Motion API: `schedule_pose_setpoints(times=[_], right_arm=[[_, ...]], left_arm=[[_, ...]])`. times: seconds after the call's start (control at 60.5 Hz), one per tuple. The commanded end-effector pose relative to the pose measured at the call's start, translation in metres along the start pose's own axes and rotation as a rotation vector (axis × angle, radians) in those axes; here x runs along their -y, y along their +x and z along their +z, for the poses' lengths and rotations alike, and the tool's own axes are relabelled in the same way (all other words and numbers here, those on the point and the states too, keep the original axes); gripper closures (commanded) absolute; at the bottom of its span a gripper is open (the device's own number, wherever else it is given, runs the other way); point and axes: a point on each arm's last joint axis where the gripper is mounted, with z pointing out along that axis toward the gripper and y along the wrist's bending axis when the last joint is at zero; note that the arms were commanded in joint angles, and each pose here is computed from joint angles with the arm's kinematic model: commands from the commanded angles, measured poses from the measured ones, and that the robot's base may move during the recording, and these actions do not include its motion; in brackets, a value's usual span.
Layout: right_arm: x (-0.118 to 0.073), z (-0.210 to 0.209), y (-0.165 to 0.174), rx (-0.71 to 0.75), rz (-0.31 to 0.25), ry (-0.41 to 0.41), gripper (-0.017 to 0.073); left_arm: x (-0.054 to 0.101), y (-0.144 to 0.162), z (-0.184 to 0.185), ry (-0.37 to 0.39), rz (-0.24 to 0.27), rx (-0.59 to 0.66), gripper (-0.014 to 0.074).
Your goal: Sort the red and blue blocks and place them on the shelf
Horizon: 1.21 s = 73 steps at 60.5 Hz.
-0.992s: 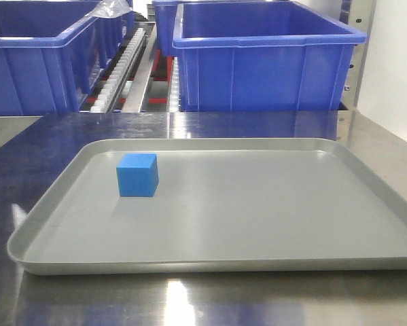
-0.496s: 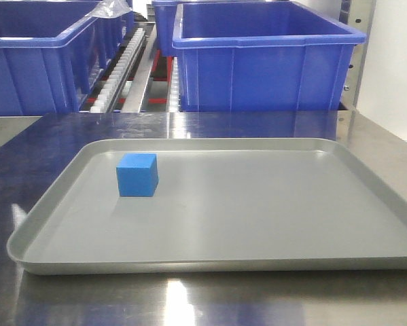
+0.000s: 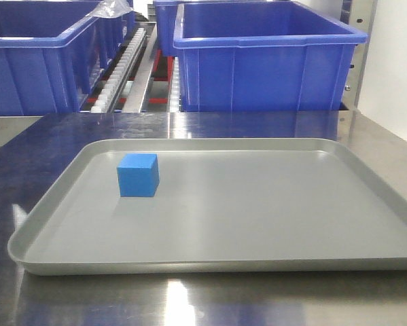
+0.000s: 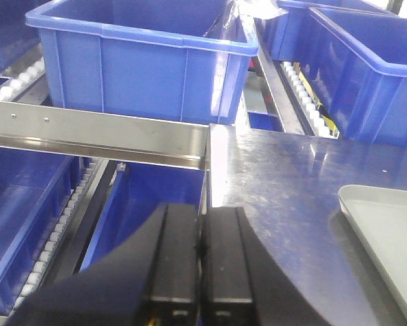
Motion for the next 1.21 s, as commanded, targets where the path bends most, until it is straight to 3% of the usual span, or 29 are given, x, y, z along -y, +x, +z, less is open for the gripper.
schedule_pose_setpoints(times=[0.0, 0.662, 0.761, 1.009, 1.092, 1.191], right_arm=[[-0.002, -0.004, -0.017, 0.122, -0.011, -0.013, 0.051], [-0.002, -0.004, -0.017, 0.122, -0.011, -0.013, 0.051], [-0.002, -0.004, -0.017, 0.122, -0.011, -0.013, 0.051], [-0.002, -0.004, -0.017, 0.122, -0.011, -0.013, 0.051], [-0.002, -0.004, -0.017, 0.122, -0.011, -0.014, 0.051], [-0.002, -0.004, -0.017, 0.122, -0.011, -0.014, 0.051]], left_arm=[[0.001, -0.001, 0.0, 0.019, -0.007, 0.077, 0.0457], [0.001, -0.003, 0.0, 0.021, -0.011, 0.074, 0.0457], [0.006, -0.029, 0.0, 0.047, -0.087, 0.108, 0.0457], [0.024, -0.137, 0.045, 0.017, -0.059, -0.117, 0.0457], [0.032, -0.153, 0.07, 0.038, -0.002, -0.192, 0.0457], [0.039, -0.155, 0.1, 0.05, 0.019, -0.266, 0.0457]])
